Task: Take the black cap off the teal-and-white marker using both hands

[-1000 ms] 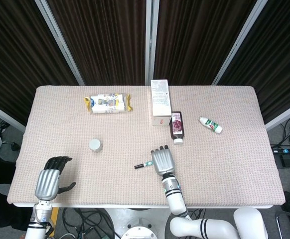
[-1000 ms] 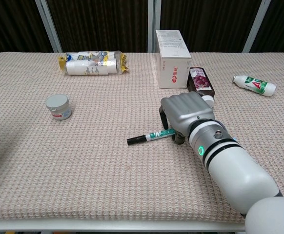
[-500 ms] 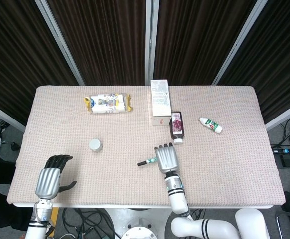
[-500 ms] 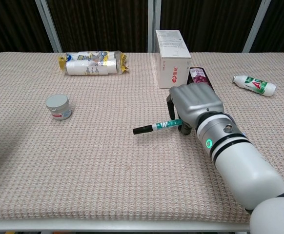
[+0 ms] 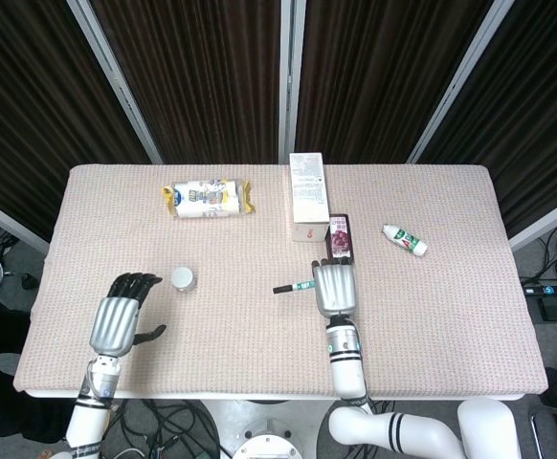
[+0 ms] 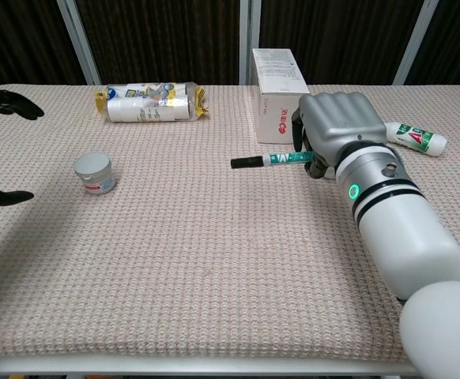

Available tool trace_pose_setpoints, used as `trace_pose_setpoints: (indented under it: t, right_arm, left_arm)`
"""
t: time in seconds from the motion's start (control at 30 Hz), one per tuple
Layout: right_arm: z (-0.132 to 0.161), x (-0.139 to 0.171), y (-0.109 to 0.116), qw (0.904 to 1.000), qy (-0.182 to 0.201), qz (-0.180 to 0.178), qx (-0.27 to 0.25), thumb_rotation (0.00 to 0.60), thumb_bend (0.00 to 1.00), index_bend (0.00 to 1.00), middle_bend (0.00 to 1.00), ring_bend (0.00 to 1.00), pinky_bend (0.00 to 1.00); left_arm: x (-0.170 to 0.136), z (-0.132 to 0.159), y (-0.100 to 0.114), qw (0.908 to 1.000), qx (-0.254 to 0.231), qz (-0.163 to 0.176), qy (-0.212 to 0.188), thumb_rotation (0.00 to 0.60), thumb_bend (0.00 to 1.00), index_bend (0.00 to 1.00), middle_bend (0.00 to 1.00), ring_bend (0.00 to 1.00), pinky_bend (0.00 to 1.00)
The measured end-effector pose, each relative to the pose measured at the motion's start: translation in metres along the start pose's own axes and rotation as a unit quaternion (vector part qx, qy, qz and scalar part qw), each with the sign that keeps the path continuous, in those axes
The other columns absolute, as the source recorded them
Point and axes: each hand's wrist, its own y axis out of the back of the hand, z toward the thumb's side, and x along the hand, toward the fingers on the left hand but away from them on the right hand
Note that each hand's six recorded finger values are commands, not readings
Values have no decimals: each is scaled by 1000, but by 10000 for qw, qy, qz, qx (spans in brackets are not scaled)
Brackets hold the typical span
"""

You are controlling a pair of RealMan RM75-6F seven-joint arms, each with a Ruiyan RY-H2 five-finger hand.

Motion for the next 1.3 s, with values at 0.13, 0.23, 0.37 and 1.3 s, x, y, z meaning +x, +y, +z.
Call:
trace_pose_setpoints:
  t: [0.13, 0.23, 0.37, 1.3]
  right_arm:
    - [4, -6, 10, 9999, -36, -125, -10, 600, 306, 662, 593, 445, 375]
    - [7, -12, 14, 9998, -43, -197, 63, 600, 307, 662, 593, 445, 375]
    - [13, -21, 19, 9996, -108, -249, 23, 600, 308, 662, 593, 443, 375]
    - [96, -55, 35, 9986, 64, -350, -393, 600, 327, 664, 593, 442, 377]
  left_arm:
    - [16, 8, 2, 9998, 133, 93, 128, 600, 135, 239, 219, 152, 158]
    - [32, 14, 1, 9993, 235, 110, 281, 600, 154, 239, 219, 153, 171]
    - [52, 23, -1, 9985, 393, 66, 385, 600, 158, 244, 227, 157, 178]
    - [104, 59, -3, 9947, 600, 596, 578, 600, 210, 421, 410, 308, 295]
